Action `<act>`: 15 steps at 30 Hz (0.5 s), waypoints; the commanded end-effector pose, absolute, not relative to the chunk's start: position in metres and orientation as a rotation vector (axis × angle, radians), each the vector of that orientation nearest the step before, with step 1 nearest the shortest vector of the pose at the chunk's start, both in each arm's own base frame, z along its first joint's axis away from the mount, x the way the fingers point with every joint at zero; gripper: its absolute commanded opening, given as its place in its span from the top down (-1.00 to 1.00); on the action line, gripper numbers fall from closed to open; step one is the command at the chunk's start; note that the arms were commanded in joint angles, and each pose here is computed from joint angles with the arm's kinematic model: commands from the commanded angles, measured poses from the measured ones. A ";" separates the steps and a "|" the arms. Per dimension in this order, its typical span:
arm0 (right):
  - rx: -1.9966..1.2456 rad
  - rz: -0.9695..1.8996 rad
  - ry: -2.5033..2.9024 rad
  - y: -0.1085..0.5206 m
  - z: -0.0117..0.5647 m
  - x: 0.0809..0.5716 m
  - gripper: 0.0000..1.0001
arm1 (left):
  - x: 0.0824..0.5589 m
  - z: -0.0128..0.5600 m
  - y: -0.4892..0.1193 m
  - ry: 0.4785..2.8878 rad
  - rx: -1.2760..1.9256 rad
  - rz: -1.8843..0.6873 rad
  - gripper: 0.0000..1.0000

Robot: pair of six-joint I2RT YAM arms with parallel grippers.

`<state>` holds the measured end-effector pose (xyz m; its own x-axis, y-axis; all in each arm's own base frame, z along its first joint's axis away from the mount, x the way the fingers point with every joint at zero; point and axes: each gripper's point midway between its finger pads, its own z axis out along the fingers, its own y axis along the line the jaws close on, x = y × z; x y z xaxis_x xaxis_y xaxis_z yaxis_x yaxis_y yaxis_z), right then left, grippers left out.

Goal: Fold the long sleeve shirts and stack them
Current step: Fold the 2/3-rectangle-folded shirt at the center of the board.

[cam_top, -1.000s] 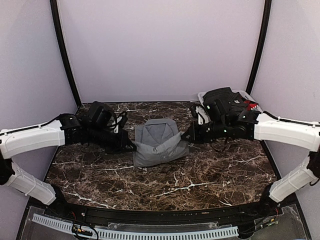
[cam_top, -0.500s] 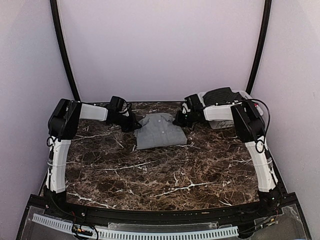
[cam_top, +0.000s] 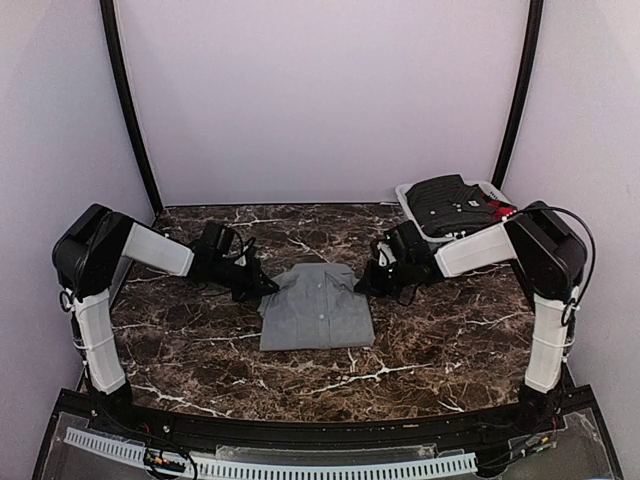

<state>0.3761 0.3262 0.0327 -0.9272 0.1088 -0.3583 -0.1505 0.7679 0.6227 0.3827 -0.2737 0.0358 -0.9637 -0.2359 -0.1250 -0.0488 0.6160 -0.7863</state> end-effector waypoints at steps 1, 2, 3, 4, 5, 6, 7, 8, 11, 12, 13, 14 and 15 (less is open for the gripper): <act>0.031 0.997 2.514 0.313 0.061 0.354 1.00 | 0.356 0.086 -0.273 2.510 -0.216 -1.396 1.00; 0.037 0.993 2.510 0.310 0.063 0.351 1.00 | 0.347 0.082 -0.270 2.528 -0.240 -1.402 1.00; 0.039 0.992 2.505 0.308 0.066 0.348 1.00 | 0.345 0.090 -0.269 2.510 -0.240 -1.410 1.00; 0.040 0.987 2.502 0.306 0.067 0.347 1.00 | 0.341 0.088 -0.266 2.518 -0.251 -1.404 1.00; 0.043 0.985 2.498 0.304 0.069 0.347 1.00 | 0.341 0.093 -0.265 2.509 -0.251 -1.400 0.94; 0.044 0.980 2.492 0.304 0.070 0.347 1.00 | 0.341 0.094 -0.265 2.508 -0.250 -1.395 0.92; 0.044 0.979 2.484 0.304 0.073 0.348 0.96 | 0.342 0.096 -0.263 2.503 -0.251 -1.378 0.86; 0.041 0.977 2.474 0.304 0.077 0.351 0.81 | 0.345 0.097 -0.261 2.497 -0.257 -1.355 0.81; 0.038 0.930 2.447 0.301 0.088 0.359 0.42 | 0.351 0.104 -0.254 2.473 -0.262 -1.308 0.38; 0.036 0.908 2.434 0.299 0.093 0.362 0.31 | 0.353 0.105 -0.251 2.465 -0.273 -1.283 0.27; 0.033 0.888 2.426 0.297 0.097 0.364 0.21 | 0.354 0.108 -0.247 2.458 -0.272 -1.265 0.15; 0.021 0.865 2.422 0.296 0.101 0.365 0.14 | 0.356 0.108 -0.243 2.450 -0.286 -1.229 0.11; 0.012 0.842 2.421 0.294 0.103 0.367 0.13 | 0.357 0.111 -0.240 2.440 -0.277 -1.213 0.05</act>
<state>0.3486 0.2997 0.0683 -0.8933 0.1766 -0.4132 -0.1317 0.7763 0.6164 0.3500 -0.2555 0.0926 -0.9354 -0.3057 -0.1776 -0.0290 0.5670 -0.8232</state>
